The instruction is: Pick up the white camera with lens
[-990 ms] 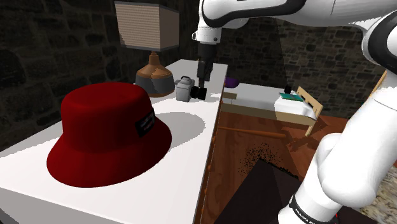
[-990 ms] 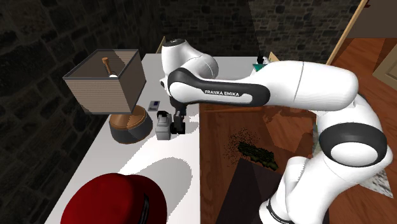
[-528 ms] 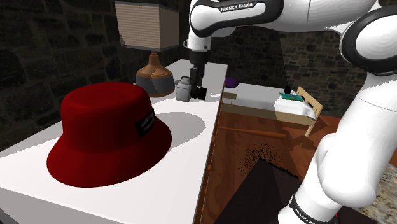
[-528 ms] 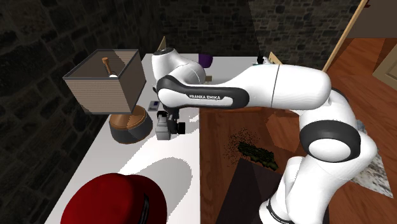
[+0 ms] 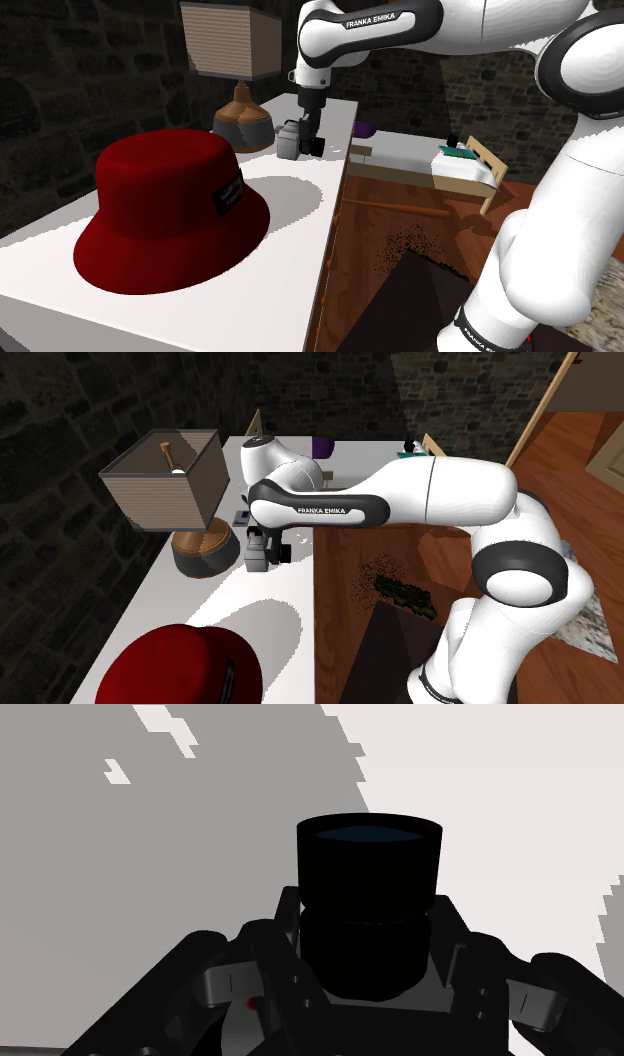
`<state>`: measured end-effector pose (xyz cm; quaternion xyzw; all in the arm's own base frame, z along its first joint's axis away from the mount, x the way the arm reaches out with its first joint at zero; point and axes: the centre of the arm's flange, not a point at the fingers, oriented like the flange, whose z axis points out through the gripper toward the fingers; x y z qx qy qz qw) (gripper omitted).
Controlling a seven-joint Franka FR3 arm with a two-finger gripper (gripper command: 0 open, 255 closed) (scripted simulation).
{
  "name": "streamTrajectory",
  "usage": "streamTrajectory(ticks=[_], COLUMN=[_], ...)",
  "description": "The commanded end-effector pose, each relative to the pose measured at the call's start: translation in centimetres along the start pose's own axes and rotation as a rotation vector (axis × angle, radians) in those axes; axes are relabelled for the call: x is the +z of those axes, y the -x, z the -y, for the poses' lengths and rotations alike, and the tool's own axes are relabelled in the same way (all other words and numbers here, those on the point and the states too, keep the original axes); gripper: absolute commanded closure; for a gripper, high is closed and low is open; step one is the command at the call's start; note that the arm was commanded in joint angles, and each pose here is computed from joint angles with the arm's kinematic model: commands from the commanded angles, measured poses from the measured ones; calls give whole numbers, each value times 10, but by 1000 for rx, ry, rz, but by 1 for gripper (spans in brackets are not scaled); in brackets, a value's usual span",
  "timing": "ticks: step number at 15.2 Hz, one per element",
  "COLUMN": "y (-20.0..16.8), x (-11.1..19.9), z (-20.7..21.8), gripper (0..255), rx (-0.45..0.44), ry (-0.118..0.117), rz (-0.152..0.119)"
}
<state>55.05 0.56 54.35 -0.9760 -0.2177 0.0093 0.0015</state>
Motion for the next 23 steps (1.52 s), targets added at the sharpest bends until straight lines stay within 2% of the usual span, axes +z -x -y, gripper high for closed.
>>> streamTrajectory(ticks=[1,6,21,23], y=[0,0,1,1], x=[0,1,-78,-79], z=[0,0,1,1], gripper=[255,255,255,255], rx=[0,0,0,0], ry=[0,0,0,0], rz=[1,0,0,0])
